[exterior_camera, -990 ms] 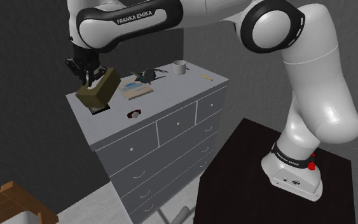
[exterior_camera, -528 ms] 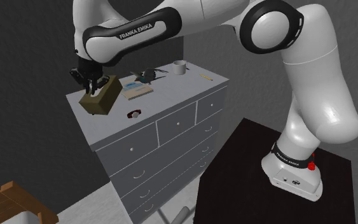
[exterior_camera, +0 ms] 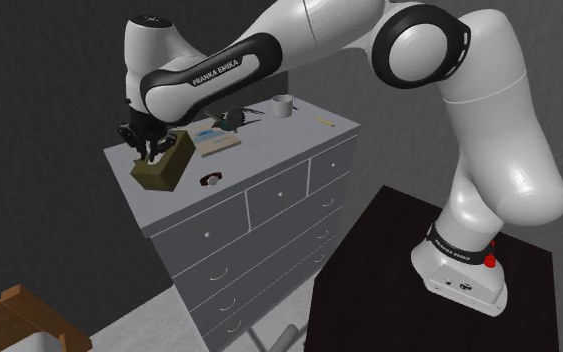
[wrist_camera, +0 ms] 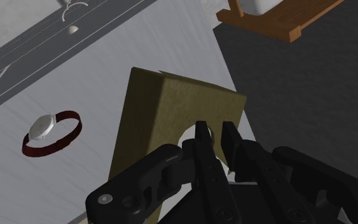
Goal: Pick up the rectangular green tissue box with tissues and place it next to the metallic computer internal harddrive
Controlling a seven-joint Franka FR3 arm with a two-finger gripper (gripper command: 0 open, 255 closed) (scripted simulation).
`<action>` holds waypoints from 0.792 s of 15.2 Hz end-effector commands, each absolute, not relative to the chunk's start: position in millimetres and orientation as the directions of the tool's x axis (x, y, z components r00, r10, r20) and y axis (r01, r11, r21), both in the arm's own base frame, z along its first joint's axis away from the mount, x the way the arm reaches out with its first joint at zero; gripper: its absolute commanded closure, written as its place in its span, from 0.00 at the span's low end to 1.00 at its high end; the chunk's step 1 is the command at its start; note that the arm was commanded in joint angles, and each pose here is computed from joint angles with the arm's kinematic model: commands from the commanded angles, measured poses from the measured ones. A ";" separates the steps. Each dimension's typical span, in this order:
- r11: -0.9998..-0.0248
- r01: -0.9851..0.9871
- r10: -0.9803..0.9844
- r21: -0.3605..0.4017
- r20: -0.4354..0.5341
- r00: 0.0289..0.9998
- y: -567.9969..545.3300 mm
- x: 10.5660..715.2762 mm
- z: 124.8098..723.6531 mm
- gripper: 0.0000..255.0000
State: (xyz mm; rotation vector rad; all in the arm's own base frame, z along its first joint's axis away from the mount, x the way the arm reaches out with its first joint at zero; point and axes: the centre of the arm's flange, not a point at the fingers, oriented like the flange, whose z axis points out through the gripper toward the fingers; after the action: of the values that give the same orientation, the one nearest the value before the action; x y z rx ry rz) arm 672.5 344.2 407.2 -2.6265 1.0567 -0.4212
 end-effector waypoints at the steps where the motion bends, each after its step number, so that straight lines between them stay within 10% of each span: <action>1: -0.694 -0.624 -0.705 -0.360 0.163 0.690 344.4 671.6 395.5 1.00; 12: -0.694 -0.624 -0.705 -0.360 0.163 0.690 344.4 671.6 372.7 1.00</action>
State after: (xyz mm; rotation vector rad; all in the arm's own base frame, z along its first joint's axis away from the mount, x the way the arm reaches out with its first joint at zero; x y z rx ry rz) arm 671.6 344.4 372.6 -2.6264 1.0564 -0.4213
